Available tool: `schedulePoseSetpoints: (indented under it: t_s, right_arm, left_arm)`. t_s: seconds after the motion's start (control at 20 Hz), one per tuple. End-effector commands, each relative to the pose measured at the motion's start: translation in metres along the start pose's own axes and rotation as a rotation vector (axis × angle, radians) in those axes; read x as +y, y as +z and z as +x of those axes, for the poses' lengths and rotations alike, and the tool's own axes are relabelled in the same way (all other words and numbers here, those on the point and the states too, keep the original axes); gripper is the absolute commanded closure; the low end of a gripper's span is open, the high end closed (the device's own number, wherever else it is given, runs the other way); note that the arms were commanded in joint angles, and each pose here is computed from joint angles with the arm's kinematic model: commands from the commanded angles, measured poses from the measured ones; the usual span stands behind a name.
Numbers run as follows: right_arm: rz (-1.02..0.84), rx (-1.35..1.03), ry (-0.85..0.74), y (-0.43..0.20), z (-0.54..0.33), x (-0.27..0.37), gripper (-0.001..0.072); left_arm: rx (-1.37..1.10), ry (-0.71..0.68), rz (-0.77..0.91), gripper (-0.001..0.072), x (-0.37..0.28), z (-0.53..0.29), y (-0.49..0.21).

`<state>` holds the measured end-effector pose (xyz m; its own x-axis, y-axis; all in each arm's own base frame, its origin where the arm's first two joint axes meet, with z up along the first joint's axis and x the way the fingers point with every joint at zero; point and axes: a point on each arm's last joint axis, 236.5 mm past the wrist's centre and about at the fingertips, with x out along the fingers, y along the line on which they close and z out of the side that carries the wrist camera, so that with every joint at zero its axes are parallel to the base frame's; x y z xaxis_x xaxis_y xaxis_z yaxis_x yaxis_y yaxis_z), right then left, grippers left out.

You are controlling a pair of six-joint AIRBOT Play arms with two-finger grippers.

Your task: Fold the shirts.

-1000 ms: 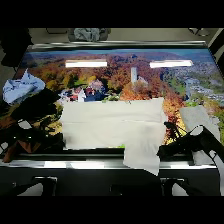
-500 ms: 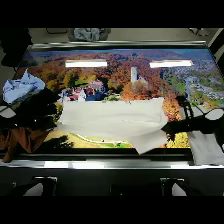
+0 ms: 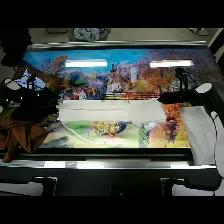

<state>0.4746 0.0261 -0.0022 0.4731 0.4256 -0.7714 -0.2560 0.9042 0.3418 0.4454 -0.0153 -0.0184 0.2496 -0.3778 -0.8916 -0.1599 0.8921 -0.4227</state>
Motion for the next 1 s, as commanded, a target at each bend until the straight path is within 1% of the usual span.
schedulePoseSetpoints:
  t_s: [0.0,0.1,0.15,0.2,0.25,0.3,0.35,0.4,0.45,0.55,0.7,0.8,0.95]
  right_arm:
    - [0.093,-0.009,-0.027,0.008,0.040,-0.020,0.0665]
    - [0.108,0.038,-0.008,-0.006,0.052,-0.021,0.0664]
    - [0.107,0.055,0.000,-0.011,0.055,-0.021,0.0662]
    - [0.097,0.060,0.002,-0.012,0.055,-0.020,0.0659]
    - [0.082,0.056,0.004,-0.009,0.051,-0.020,0.0558]
    - [0.046,0.058,0.011,-0.006,0.040,-0.020,0.0273]
    - [-0.001,0.068,0.014,-0.006,0.028,-0.023,0.0024]
    - [-0.030,0.101,-0.008,-0.010,0.012,-0.035,0.0004]
    - [-0.032,0.146,-0.034,-0.020,-0.002,-0.051,0.0001]
    - [0.049,0.193,-0.028,-0.040,-0.018,-0.074,-0.0001]
    - [0.186,0.225,0.094,-0.062,-0.015,-0.077,-0.0002]
    - [0.235,0.258,0.176,-0.072,-0.003,-0.067,-0.0002]
    - [0.296,0.250,0.279,-0.070,0.022,-0.049,-0.0001]
  left_arm:
    - [0.052,-0.006,-0.066,0.0685,0.013,0.033,0.011]
    - [0.097,-0.002,-0.109,0.0682,0.021,0.053,0.004]
    - [0.111,-0.014,-0.120,0.0668,0.020,0.059,0.002]
    - [0.113,-0.032,-0.131,0.0502,0.018,0.061,0.003]
    - [0.108,-0.034,-0.133,0.0234,0.018,0.059,0.004]
    - [0.104,-0.037,-0.134,0.0079,0.020,0.052,0.007]
    - [0.096,-0.041,-0.125,0.0081,0.020,0.041,0.010]
    - [0.085,-0.044,-0.107,0.0082,0.020,0.029,0.013]
    - [0.056,-0.046,-0.097,0.0087,0.019,0.013,0.018]
    - [-0.011,-0.047,-0.074,0.0096,0.010,-0.016,0.026]
    - [-0.091,-0.051,-0.020,0.0097,-0.011,-0.053,0.030]
    - [-0.129,-0.058,0.020,0.0097,-0.030,-0.070,0.029]
    - [-0.159,-0.072,0.082,0.0097,-0.058,-0.086,0.023]
